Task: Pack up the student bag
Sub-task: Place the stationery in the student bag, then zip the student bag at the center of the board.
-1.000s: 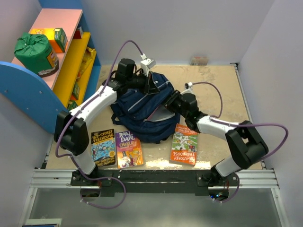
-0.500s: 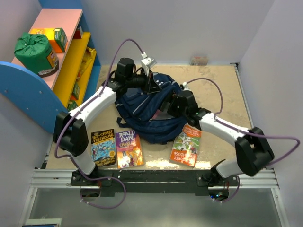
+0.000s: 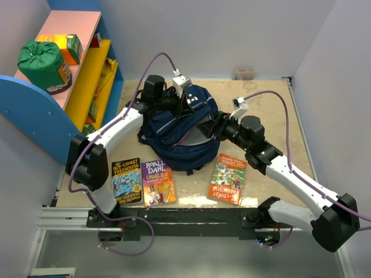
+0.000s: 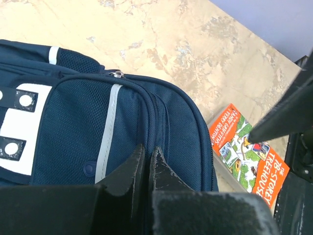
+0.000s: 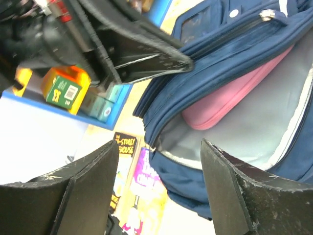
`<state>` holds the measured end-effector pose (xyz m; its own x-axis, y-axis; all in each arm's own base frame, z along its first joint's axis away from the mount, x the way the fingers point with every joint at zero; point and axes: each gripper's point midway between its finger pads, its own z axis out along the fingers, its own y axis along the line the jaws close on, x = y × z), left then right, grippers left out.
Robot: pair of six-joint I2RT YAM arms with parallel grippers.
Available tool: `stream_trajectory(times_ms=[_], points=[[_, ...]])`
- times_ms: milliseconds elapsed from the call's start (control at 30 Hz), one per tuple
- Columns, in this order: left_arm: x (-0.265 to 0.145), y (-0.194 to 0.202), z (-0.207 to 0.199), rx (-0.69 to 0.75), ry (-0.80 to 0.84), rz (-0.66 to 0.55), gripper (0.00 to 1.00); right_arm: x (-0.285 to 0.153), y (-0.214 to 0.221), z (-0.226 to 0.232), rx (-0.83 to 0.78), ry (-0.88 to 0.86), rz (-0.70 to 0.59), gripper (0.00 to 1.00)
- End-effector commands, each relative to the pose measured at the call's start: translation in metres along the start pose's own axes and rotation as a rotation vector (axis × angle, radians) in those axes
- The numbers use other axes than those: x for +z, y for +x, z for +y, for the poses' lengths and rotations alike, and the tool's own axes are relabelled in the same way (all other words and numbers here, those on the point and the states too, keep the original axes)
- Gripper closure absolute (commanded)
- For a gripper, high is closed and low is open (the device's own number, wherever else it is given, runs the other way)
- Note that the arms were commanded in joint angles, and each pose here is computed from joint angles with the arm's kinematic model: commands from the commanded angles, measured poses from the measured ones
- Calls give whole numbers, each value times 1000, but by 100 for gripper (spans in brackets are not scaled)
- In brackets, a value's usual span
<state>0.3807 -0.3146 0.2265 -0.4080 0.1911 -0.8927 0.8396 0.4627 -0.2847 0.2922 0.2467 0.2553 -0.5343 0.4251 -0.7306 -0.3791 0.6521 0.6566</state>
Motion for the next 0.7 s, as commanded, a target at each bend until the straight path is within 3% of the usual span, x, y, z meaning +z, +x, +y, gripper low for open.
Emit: stream_trajectory(times_ms=[0,233,333,533,667], points=[[6,-13,16,52,-41,-57,100,-12,7,9,-85,-52,31,33],[23,-32,44,-57,-178,-114,100,-10,31,-14,12,63,89,40],[28,-35,57,-127,-257,-161,100,-6,46,-15,50,86,110,33],[37,-29,59,-227,-306,-176,100,19,59,-28,2,272,88,30],[38,-26,55,-261,-309,-172,100,31,75,-18,-48,306,56,37]])
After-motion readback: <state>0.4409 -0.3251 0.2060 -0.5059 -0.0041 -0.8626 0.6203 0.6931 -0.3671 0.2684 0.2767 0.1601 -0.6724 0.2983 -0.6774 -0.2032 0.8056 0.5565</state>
